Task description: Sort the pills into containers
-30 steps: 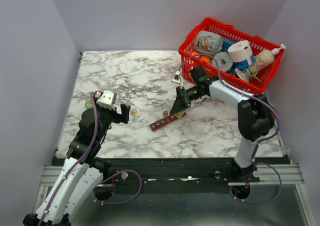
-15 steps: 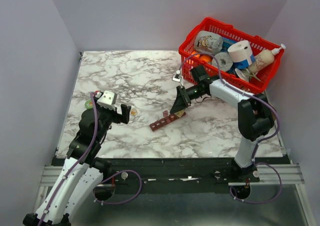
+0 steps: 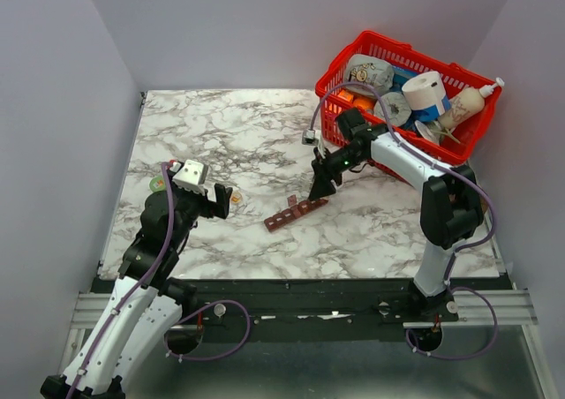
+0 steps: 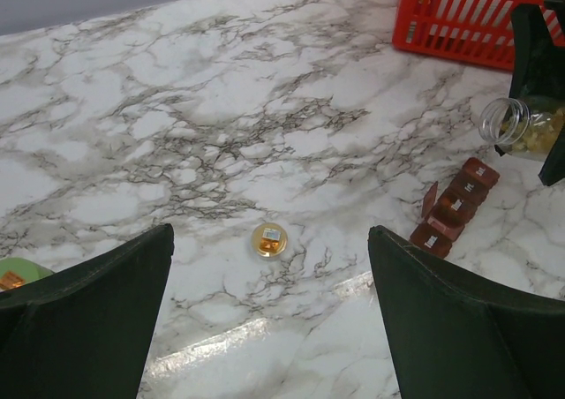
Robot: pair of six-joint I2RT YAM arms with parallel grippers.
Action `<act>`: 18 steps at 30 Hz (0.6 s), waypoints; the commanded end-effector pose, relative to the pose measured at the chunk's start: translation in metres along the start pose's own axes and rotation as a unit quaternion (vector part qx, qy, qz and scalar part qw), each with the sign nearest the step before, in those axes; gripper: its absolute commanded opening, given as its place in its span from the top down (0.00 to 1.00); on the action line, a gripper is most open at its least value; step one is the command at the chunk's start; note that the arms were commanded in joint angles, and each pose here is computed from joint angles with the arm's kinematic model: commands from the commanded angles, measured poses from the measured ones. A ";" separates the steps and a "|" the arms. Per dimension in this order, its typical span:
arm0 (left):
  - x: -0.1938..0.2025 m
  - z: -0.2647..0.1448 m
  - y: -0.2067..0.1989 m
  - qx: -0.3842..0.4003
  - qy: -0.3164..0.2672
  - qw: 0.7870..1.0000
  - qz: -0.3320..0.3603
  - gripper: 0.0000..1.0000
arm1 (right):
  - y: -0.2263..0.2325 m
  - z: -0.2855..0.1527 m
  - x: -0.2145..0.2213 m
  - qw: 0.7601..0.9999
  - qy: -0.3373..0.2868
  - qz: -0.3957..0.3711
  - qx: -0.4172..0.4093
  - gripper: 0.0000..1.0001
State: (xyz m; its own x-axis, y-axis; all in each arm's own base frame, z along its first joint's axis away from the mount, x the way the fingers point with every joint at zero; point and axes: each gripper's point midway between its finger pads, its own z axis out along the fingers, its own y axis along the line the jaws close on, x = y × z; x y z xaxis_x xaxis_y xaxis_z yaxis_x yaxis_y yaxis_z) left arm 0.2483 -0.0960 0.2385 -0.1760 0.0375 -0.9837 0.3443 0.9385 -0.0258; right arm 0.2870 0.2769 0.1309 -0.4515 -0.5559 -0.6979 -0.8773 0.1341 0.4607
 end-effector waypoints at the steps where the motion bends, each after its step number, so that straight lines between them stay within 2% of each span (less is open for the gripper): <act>1: -0.004 0.002 -0.005 0.018 -0.010 1.000 0.007 0.01 | -0.020 -0.013 0.005 0.993 0.037 -0.102 0.049 0.90; 9: -0.003 0.003 -0.006 0.021 -0.010 1.000 0.007 0.01 | -0.030 -0.007 0.029 0.986 0.069 -0.137 0.060 0.90; 18: -0.003 0.004 -0.008 0.025 -0.008 1.000 0.008 0.01 | -0.028 0.004 0.054 0.984 0.099 -0.134 0.060 0.90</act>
State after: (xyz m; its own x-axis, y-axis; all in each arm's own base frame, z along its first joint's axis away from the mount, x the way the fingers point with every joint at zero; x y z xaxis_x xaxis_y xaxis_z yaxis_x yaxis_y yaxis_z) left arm 0.2479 -0.1017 0.2374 -0.1787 0.0423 -0.9830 0.3742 0.9269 -0.0282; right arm 0.2869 0.2450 0.0785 -0.2392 -0.7177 -0.6540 -0.9614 0.0806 0.2631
